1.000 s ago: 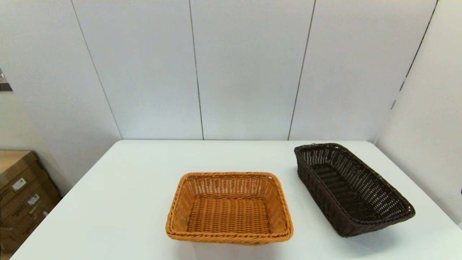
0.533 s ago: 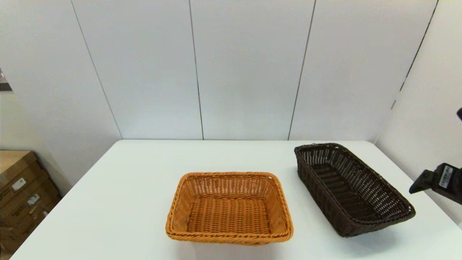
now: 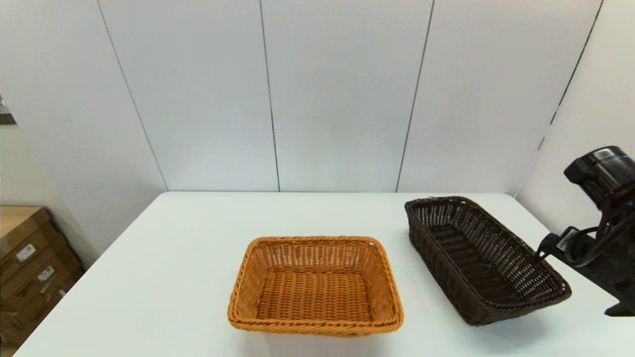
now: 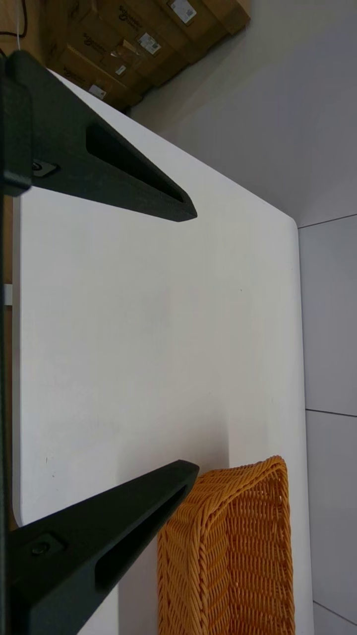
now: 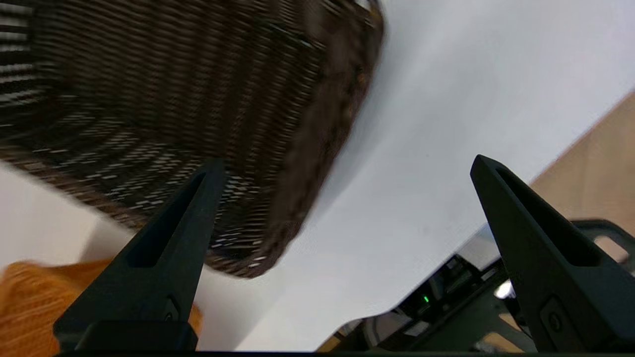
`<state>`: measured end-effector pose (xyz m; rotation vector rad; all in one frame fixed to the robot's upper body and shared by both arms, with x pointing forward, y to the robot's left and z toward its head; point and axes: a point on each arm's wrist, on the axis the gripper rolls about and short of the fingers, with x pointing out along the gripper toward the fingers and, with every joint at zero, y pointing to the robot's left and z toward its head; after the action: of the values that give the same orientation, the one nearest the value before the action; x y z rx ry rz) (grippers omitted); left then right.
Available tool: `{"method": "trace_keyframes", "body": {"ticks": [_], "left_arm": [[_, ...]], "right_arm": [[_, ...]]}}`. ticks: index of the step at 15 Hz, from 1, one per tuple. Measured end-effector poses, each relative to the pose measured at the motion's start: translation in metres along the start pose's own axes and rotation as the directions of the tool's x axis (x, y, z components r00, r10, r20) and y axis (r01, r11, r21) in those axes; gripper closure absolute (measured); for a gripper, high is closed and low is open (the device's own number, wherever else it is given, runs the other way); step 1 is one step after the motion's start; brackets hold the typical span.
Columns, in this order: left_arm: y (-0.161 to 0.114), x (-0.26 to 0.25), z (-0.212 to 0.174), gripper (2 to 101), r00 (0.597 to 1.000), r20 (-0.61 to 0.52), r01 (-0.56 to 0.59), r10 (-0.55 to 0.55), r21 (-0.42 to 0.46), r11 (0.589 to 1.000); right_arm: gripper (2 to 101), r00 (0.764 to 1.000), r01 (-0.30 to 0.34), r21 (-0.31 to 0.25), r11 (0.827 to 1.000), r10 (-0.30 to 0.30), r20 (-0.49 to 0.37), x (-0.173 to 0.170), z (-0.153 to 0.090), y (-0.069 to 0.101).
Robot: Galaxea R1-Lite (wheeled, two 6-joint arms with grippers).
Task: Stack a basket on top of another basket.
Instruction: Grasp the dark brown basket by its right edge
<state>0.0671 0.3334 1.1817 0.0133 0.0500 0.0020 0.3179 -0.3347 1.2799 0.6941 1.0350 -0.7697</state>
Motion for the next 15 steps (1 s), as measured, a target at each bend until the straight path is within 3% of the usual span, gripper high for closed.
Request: {"method": "trace_keyframes", "body": {"ticks": [4, 7, 11, 15], "left_arm": [[0.000, 0.000, 0.000, 5.4, 1.000, 0.000, 0.000, 0.000, 0.000, 1.000], [0.000, 0.000, 0.000, 5.4, 1.000, 0.000, 0.000, 0.000, 0.000, 1.000], [0.000, 0.000, 0.000, 5.4, 1.000, 0.000, 0.000, 0.000, 0.000, 1.000], [0.000, 0.000, 0.000, 5.4, 1.000, 0.000, 0.000, 0.000, 0.000, 1.000]], "right_arm": [[4.3, 0.995, 0.063, 0.051, 0.997, -0.058, -0.085, 0.022, -0.003, -0.007], [4.3, 0.990, 0.038, 0.070, 0.997, -0.028, -0.141, 0.037, -0.002, -0.005], [4.3, 0.985, 0.051, 0.059, 0.997, -0.041, -0.166, 0.044, -0.004, -0.002], [4.3, 0.968, 0.047, 0.050, 0.998, -0.033, -0.250, 0.056, -0.007, 0.003]]}}
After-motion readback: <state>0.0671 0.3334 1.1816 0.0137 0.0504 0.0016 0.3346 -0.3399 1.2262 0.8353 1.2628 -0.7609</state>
